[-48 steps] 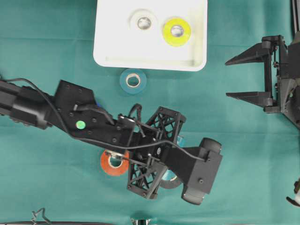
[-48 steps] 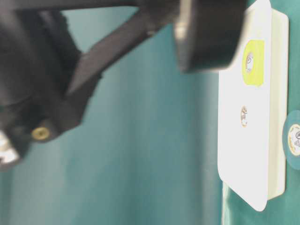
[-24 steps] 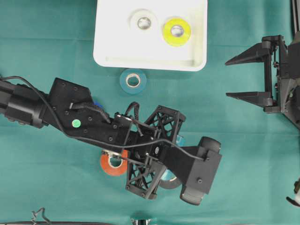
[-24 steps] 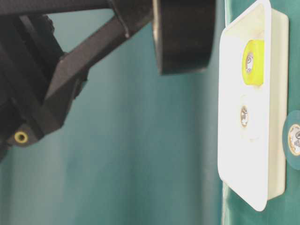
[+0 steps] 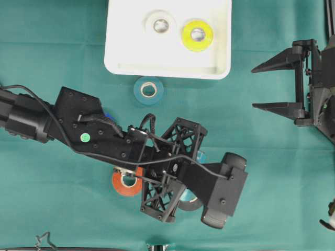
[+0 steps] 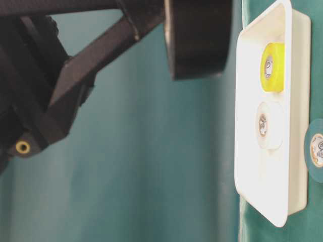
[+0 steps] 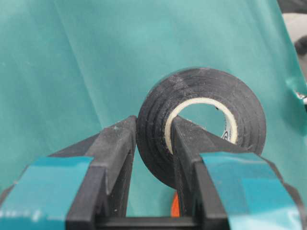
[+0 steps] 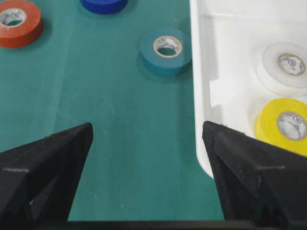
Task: Pick up the tape from a random location and place it into the white case.
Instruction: 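Lower the left gripper and close it on the black roll's rim, then lift the black roll and carry it toward the white tray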
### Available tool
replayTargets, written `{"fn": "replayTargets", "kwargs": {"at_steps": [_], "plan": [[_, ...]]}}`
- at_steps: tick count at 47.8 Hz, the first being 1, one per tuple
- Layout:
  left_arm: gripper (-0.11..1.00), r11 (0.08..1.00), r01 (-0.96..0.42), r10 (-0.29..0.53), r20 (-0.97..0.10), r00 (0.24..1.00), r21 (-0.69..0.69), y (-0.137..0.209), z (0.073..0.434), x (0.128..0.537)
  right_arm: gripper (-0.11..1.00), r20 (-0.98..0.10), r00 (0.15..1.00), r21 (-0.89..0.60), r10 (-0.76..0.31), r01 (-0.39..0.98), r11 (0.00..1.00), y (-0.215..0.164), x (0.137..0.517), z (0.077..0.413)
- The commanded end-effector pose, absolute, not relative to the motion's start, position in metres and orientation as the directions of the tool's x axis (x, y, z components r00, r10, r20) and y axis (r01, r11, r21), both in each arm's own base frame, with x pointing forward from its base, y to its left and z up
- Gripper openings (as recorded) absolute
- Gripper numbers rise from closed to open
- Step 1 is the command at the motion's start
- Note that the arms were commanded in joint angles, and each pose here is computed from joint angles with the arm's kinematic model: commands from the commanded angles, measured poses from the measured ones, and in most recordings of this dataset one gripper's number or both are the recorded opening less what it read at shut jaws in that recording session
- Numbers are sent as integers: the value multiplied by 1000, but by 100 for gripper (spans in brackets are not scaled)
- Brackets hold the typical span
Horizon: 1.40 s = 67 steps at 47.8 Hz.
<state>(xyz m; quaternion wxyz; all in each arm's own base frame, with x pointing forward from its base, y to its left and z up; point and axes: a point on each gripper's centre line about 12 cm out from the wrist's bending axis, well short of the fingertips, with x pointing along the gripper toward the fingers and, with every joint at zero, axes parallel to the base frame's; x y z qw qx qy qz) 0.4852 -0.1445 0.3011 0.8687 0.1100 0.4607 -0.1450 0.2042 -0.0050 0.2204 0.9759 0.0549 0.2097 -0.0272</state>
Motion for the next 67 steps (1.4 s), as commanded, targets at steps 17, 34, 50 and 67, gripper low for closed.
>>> {"fn": "replayTargets", "kwargs": {"at_steps": [17,34,50,67], "plan": [[19,934,352,-164,-801,575,62,-141,330,468,87,-387,922,96,-29,72,993,-5,209,231],[19,941,332,-165,-772,614,63,-122,326,434,87,-384,923,98,-30,73,993,-5,209,232],[19,944,326,-166,-769,617,58,-104,310,377,87,-385,922,99,-31,74,992,-5,210,234],[19,960,278,-171,-751,638,17,-96,302,351,87,-388,921,100,-31,76,992,-5,210,233]]}}
